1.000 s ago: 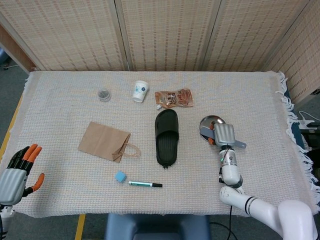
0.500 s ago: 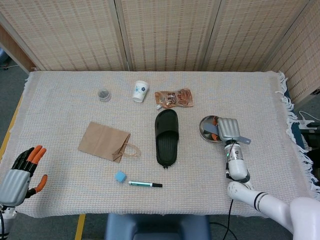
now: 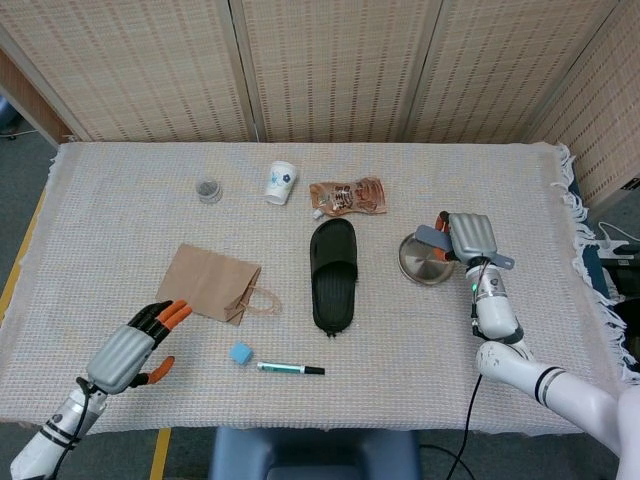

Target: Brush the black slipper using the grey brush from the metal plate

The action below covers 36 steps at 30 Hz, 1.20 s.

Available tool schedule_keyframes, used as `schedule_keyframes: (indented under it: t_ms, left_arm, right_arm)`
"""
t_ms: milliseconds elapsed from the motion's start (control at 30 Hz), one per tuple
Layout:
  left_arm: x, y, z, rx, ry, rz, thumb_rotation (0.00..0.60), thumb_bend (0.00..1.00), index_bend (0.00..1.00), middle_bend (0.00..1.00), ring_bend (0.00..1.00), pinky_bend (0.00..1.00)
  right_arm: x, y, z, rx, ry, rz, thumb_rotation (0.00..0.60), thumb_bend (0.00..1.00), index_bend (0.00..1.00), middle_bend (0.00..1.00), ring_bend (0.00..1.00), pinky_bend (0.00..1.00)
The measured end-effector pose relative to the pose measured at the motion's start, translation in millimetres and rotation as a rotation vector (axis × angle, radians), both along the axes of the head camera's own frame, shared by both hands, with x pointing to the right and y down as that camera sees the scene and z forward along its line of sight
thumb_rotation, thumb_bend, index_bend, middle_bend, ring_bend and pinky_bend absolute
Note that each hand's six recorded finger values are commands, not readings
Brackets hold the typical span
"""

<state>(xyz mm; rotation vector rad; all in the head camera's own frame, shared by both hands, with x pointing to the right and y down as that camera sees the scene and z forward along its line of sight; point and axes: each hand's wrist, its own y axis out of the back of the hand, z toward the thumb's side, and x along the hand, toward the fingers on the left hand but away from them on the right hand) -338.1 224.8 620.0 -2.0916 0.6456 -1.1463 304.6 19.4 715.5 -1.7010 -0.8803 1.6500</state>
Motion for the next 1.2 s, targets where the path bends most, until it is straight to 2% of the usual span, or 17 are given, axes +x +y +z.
schedule_keyframes:
  t_ms: [167, 267, 467, 867, 1200]
  left_arm:
    - [58, -14, 27, -0.089, 0.035, 0.139, 0.600, 0.49, 0.00, 0.00, 0.00, 0.10]
    - [92, -19, 43, -0.131, 0.061, 0.186, 0.600, 0.49, 0.00, 0.00, 0.00, 0.10]
    - [139, -27, 62, -0.153, 0.104, 0.235, 0.600, 0.49, 0.00, 0.00, 0.00, 0.09]
    - [193, -36, 93, -0.215, 0.125, 0.303, 0.600, 0.49, 0.00, 0.00, 0.00, 0.09]
    - [215, -36, 110, -0.240, 0.119, 0.332, 0.600, 0.49, 0.00, 0.00, 0.00, 0.08]
  right_arm:
    - [-14, -10, -4, -0.015, -0.052, 0.009, 0.600, 0.37, 0.84, 0.60, 0.51, 0.66]
    - [-25, -14, -6, -0.019, -0.077, 0.007, 0.600, 0.37, 0.84, 0.60, 0.51, 0.66]
    - [-47, -16, -1, -0.037, -0.087, -0.020, 0.600, 0.37, 0.84, 0.60, 0.51, 0.66]
    - [-93, -12, 17, -0.081, -0.148, -0.056, 0.600, 0.37, 0.84, 0.61, 0.51, 0.66]
    - [-99, -15, 21, -0.083, -0.156, -0.047, 0.600, 0.37, 0.84, 0.61, 0.51, 0.66]
